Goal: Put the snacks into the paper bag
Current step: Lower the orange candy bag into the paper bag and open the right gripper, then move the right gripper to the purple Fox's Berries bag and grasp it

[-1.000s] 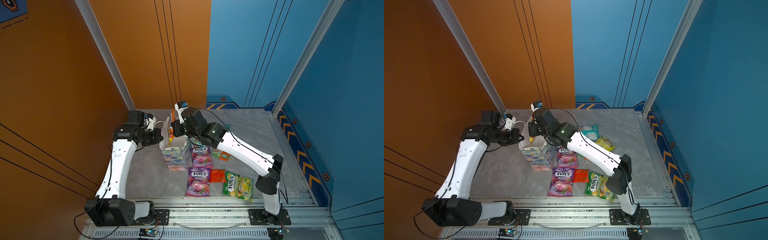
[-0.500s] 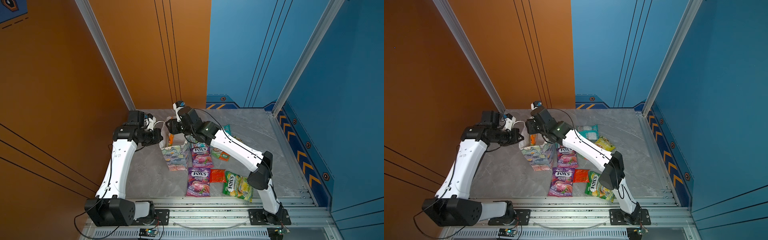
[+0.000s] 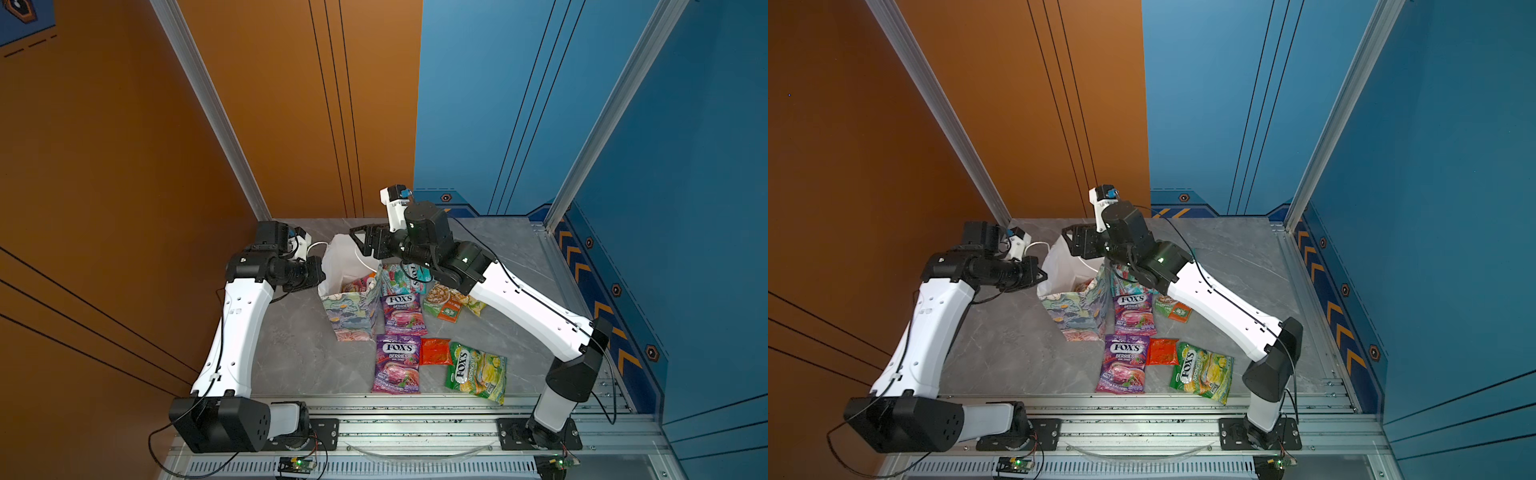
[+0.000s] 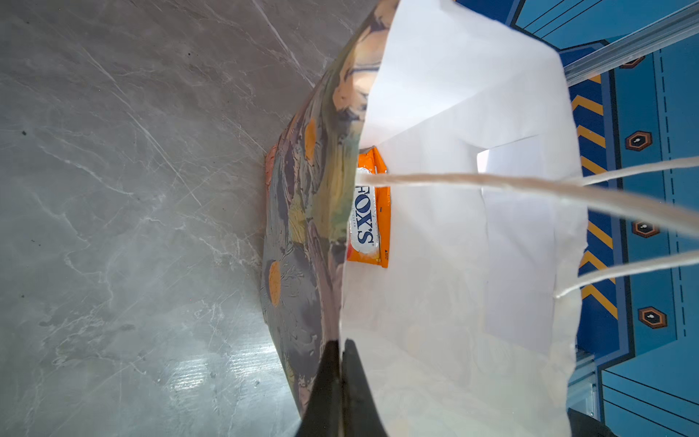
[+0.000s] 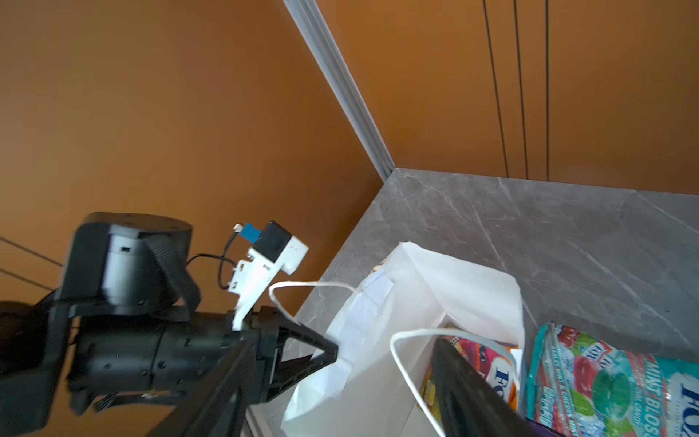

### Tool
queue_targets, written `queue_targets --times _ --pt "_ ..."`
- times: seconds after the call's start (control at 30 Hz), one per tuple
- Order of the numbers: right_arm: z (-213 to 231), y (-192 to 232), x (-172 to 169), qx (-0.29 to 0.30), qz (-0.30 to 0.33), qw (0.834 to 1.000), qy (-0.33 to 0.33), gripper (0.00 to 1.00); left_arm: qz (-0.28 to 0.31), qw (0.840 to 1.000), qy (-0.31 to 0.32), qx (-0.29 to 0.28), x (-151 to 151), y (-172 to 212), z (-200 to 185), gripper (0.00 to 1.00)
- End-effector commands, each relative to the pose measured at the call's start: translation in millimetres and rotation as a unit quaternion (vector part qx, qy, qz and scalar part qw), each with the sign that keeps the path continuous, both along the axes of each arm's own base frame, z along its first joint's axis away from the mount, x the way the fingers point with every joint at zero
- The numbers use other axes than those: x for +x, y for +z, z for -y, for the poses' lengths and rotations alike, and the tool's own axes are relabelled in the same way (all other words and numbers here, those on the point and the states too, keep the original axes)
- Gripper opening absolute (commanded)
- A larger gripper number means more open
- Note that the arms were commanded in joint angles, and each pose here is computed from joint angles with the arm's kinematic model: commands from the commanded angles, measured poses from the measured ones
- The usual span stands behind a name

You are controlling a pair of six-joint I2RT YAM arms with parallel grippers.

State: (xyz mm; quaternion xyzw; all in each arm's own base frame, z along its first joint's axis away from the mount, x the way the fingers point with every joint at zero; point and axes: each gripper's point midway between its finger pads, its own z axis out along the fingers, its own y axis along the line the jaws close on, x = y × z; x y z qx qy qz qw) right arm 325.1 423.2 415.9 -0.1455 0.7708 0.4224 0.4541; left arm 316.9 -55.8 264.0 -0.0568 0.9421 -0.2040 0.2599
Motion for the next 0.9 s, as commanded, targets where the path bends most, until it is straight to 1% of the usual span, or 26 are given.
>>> queue_targets --times 0.0,0.1,0.2,0.37,0.47,0.53,0.63,0.7,0.87 --pt "1.7 -9.7 -17.3 0.014 -0.018 0.999 0.033 0.76 0.011 1.000 0.012 0.002 2.1 6.9 -5.1 0.00" --pt "16.9 -30.8 -24.7 -0.009 -0.033 0.999 0.023 0.76 0.015 1.000 0.015 0.000 3.2 8.3 -5.9 0.00" --pt "39.6 -56.0 -31.4 -0.034 -0.052 0.998 -0.003 0.76 0.018 1.000 0.019 0.000 4.5 8.7 -8.0 0.00" --pt "79.7 -112.1 -49.1 -0.063 -0.116 0.990 -0.049 0.75 0.023 0.999 0.023 -0.001 5.8 9.6 -10.3 0.00" --pt "101.0 -160.6 -67.7 -0.075 -0.174 0.979 -0.075 0.75 0.024 0.999 0.024 0.000 5.1 9.2 -12.0 0.00" --pt "111.6 -197.8 -81.5 -0.076 -0.219 0.969 -0.090 0.74 0.025 0.999 0.025 0.000 4.9 8.7 -12.6 0.00" --pt "121.6 -242.8 -102.1 -0.085 -0.268 0.954 -0.107 0.73 0.026 0.999 0.026 -0.002 5.0 8.7 -13.2 0.00" --pt "124.0 -264.4 -113.6 -0.089 -0.289 0.947 -0.113 0.73 0.026 0.999 0.026 -0.002 5.3 8.2 -13.4 0.00" --pt "122.5 -301.4 -139.9 -0.080 -0.335 0.931 -0.120 0.72 0.025 0.999 0.026 -0.004 5.9 7.1 -12.4 0.00"
